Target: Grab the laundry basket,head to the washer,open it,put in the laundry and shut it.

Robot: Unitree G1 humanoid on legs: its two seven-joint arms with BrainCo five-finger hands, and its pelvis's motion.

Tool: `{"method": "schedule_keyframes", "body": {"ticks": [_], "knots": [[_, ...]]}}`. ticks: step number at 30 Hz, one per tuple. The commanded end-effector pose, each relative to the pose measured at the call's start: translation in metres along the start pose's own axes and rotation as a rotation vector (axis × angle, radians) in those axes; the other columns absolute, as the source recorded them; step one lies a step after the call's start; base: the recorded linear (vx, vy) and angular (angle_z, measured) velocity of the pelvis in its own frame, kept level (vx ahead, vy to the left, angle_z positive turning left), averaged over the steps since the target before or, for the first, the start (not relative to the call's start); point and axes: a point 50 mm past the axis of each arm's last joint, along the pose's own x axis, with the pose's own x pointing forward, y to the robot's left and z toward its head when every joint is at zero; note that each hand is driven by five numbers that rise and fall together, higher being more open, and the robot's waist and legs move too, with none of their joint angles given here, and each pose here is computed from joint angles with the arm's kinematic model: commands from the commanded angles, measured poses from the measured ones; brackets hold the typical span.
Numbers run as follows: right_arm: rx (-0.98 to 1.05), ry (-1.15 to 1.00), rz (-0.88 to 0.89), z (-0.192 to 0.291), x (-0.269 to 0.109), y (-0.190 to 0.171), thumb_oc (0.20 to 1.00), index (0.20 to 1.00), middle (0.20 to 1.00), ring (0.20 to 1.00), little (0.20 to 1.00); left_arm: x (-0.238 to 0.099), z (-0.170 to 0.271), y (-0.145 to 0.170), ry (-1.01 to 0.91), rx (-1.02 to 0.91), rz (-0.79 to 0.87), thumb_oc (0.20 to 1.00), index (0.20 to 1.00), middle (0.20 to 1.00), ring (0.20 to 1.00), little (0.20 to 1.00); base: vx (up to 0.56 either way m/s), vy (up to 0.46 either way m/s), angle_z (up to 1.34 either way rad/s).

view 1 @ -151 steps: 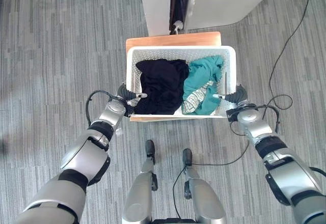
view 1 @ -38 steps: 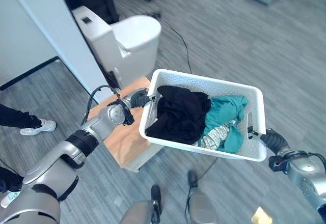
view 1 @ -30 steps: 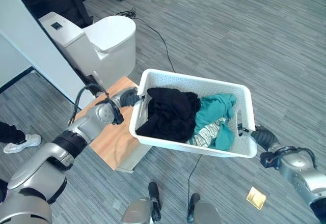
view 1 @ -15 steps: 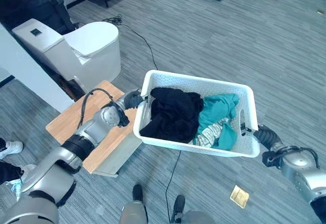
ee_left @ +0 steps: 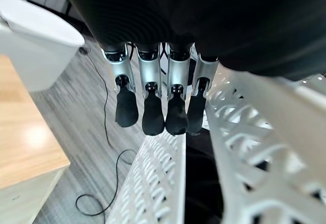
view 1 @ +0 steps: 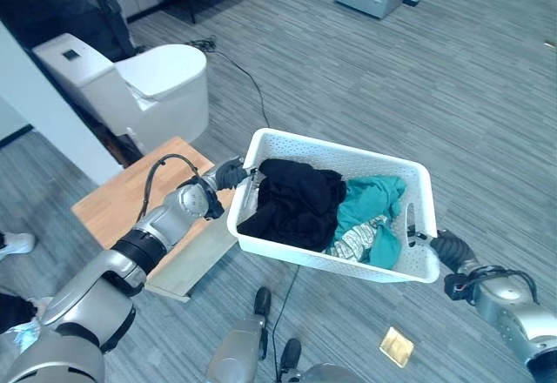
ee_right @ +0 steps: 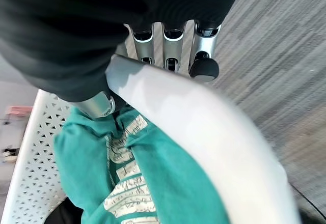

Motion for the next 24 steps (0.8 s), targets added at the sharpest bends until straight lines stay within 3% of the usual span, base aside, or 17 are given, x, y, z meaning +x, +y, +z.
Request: {"method": "schedule_keyframes", "body": {"ticks": [1,14,20,24], "knots": [[0.105,-0.391,0.123,0.079,0.002,0.015,0.200,0.200,0.200,0.200,0.200,0.001,0.022,0.040,-0.099,-0.033,0.169,0.200,0.200,0.200,0.200,0.200,0.46,0.003,-0.82],[0.080,-0.439,0.214,0.090,0.009,0.041,0.200,0.200,0.200,0.200,0.200,-0.009,0.009,0.042,-0.077,-0.030,0.220,0.200,0.200,0.200,0.200,0.200,0.50,0.081,-0.20],[0.073,-0.442,0.099,0.094,-0.003,0.007,0.200,0.200,0.200,0.200,0.200,0.015,0.050,0.038,-0.162,-0.042,0.200,0.200,0.200,0.200,0.200,0.200,0.52,-0.054,0.91],[0.059,-0.439,0.070,0.095,-0.003,-0.001,0.200,0.200,0.200,0.200,0.200,0.019,0.051,0.036,-0.154,-0.025,0.202,0.200,0.200,0.200,0.200,0.200,0.44,-0.110,0.77]]}}
